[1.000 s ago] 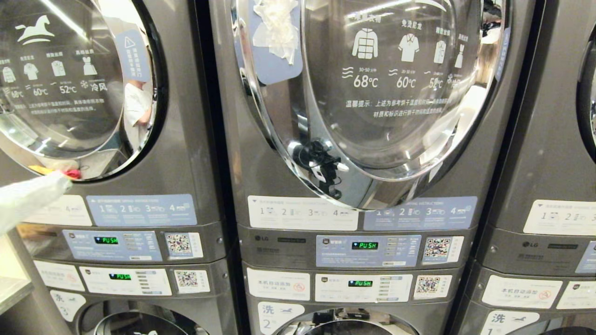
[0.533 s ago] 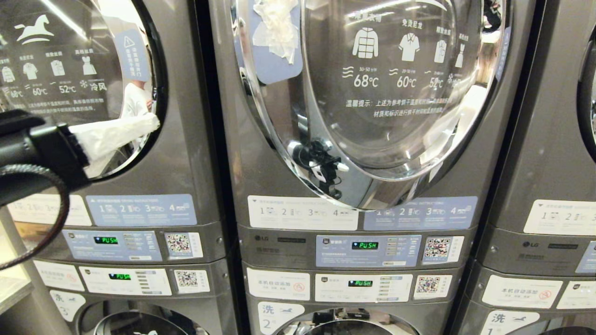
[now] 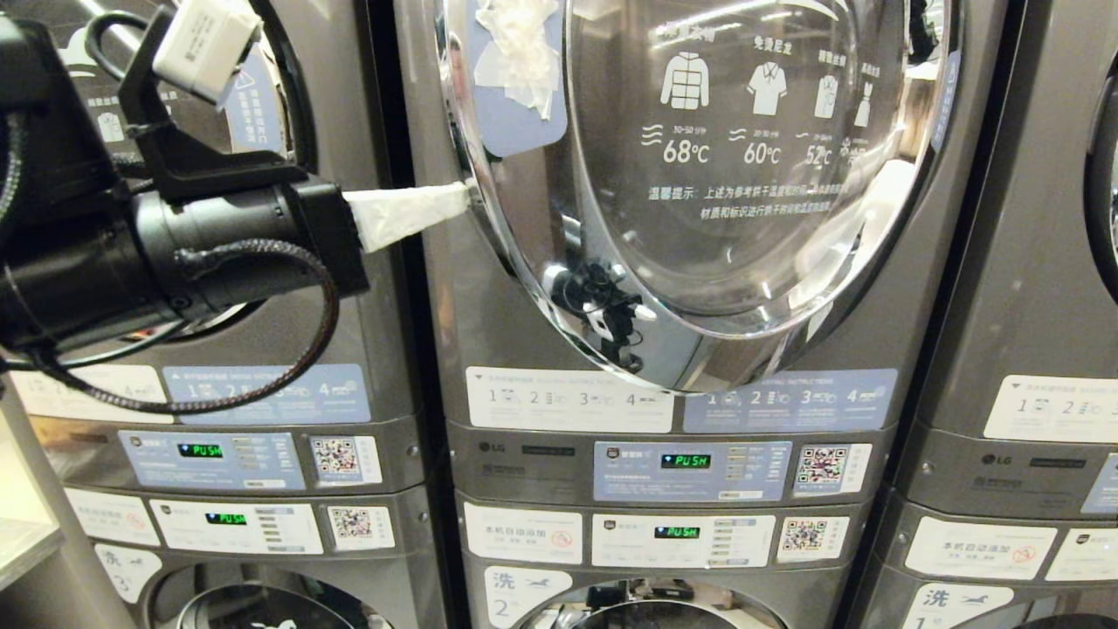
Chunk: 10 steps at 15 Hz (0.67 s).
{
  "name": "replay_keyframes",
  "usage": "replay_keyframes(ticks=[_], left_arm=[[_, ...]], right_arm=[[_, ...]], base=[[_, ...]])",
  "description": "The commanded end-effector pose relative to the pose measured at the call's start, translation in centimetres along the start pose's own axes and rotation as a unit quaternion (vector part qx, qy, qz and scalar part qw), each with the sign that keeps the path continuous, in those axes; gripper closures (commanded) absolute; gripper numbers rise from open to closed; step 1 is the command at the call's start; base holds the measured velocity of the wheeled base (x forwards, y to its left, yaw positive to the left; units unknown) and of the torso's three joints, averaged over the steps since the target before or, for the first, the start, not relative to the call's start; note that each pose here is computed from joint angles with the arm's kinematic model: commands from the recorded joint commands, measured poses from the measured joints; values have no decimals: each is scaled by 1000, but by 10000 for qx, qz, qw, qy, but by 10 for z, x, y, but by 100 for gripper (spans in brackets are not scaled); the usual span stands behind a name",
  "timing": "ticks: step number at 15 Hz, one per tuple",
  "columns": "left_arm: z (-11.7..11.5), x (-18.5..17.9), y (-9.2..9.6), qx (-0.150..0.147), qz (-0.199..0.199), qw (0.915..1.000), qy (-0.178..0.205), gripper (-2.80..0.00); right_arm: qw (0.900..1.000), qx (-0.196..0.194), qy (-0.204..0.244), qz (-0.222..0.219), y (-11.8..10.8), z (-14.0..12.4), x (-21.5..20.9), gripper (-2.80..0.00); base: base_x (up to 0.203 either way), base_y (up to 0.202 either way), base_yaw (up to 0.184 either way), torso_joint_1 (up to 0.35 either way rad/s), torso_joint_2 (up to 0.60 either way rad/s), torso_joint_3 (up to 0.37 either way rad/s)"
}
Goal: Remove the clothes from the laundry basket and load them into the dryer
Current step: Open the dryer
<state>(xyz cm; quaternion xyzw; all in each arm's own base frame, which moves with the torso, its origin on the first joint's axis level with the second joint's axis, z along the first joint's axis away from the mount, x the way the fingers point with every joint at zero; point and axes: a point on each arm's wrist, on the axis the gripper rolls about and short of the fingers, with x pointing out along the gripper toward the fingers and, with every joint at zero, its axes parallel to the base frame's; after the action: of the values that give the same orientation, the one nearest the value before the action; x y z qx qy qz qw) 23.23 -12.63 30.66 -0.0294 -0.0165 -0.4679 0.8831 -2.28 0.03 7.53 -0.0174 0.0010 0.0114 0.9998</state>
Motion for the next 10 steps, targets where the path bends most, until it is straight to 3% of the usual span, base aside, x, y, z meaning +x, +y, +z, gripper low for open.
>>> replay_keyframes(ticks=[1,7,10], left_arm=[[-4,16,6,-29,15,10000,42,0],[-2,16,7,-13,180,9998,2,0],[1,22,-11,-59,-164,9998,-46,0]], right_arm=[[10000,-3,-12,1,0,0,0,0],[10000,-3,-4,1,0,0,0,0],[10000,-3,-4,1,0,0,0,0]], base=[[0,0,0,0,0,0],[0,0,0,0,0,0],[0,0,0,0,0,0]])
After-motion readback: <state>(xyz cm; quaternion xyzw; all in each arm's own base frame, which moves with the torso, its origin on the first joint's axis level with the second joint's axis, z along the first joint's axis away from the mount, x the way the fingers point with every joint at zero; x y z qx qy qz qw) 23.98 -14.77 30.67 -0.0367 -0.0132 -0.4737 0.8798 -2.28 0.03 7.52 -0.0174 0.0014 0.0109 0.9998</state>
